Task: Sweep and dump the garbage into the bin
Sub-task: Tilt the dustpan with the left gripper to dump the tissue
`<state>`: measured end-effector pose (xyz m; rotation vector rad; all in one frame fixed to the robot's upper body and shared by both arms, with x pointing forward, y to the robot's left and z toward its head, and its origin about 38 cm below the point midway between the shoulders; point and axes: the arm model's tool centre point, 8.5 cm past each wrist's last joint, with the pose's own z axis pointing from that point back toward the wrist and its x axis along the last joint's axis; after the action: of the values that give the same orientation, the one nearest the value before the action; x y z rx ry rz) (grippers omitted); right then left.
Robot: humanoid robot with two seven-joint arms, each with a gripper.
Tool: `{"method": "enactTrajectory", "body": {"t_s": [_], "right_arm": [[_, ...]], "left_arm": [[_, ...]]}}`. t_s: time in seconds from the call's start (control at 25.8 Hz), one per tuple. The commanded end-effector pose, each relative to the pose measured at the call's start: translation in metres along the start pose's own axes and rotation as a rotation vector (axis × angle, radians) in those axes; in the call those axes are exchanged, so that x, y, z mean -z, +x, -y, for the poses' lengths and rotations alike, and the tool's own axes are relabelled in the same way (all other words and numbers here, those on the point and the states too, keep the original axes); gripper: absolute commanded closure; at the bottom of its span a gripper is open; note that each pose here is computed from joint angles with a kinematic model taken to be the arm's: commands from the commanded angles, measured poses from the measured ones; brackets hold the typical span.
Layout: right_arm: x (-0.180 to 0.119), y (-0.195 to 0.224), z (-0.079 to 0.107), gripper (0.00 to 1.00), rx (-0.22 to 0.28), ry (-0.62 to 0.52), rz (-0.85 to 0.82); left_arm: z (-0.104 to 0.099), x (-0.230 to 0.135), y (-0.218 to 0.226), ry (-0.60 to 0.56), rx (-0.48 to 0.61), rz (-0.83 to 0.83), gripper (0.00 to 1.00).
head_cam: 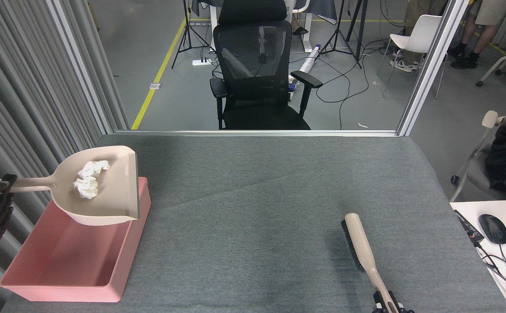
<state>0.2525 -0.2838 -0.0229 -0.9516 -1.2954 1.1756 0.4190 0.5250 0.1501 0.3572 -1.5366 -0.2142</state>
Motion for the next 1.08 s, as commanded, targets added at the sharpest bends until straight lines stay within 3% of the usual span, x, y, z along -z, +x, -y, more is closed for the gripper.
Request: {"method": "enactTrajectory", "body": {"t_s": [0.0,0.35,0.58,0.74,1.05], "right_arm": [[0.000,0.001,0.000,0.90,0.003,0.003,0.012],[0.001,0.005,0.002,0.89,0.009,-0.006,0.018],[0.000,0.007,0.003,0.90,0.012,-0.010,0.032],[0.000,0.007,0.003,0.90,0.012,-0.010,0.032],[0.001,0.009,0.002,0.89,0.020,-0.013,0.030]], "left_arm": [[-0.034,-0.012,-0.012,0.037,0.040,-0.015,0.90],[-0.102,-0.052,-0.045,0.119,0.173,-0.042,0.90],[-0.104,-0.064,-0.060,0.116,0.213,-0.039,0.90],[-0.096,-0.058,-0.048,0.044,0.385,0.019,0.90],[-0.104,-0.044,-0.007,0.017,0.661,0.076,0.91]]}}
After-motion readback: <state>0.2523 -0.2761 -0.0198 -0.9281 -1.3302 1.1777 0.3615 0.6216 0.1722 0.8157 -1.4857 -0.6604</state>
